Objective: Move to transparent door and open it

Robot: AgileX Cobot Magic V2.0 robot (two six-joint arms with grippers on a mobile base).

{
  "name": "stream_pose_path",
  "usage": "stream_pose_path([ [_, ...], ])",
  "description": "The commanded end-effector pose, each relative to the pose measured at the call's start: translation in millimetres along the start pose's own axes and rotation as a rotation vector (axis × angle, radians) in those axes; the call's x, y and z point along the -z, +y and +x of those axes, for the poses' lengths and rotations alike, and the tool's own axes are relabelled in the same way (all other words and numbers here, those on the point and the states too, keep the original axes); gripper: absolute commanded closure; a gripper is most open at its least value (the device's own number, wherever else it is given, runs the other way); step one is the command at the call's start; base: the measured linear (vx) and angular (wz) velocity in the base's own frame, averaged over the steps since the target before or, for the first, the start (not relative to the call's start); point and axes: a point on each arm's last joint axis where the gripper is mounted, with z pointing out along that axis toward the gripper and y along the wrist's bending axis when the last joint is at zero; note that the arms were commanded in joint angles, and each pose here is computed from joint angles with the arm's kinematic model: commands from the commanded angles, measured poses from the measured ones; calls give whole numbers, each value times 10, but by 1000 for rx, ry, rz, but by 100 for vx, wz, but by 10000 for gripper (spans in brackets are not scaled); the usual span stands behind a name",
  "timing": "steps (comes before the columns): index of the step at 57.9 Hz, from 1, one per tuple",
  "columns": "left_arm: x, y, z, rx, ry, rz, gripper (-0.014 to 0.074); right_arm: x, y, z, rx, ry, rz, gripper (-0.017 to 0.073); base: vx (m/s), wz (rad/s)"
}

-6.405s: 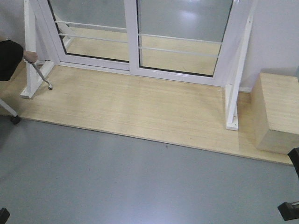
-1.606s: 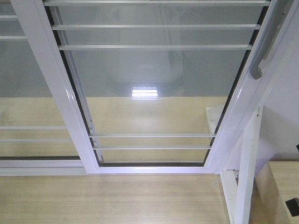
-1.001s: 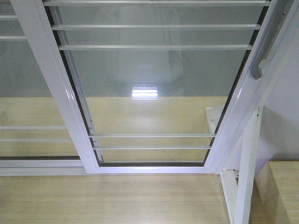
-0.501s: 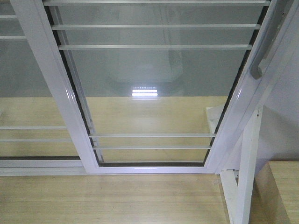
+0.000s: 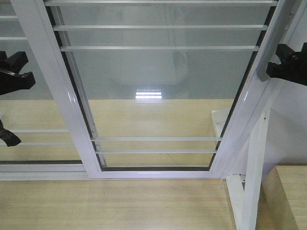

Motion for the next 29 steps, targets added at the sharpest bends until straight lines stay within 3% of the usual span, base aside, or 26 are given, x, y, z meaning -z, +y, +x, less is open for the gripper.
stream_pose_path([
  [1,29,-34,-227,1,-135,21,213,-95,-144,-188,-12,-167,51,165,0,0],
  [10,30,-35,-231,1,-140,21,213,-300,-204,-88,-47,-212,62,165,0,0],
  [29,29,-32,-228,1,-137,20,213,-580,-210,87,-60,-301,50,165,0,0],
])
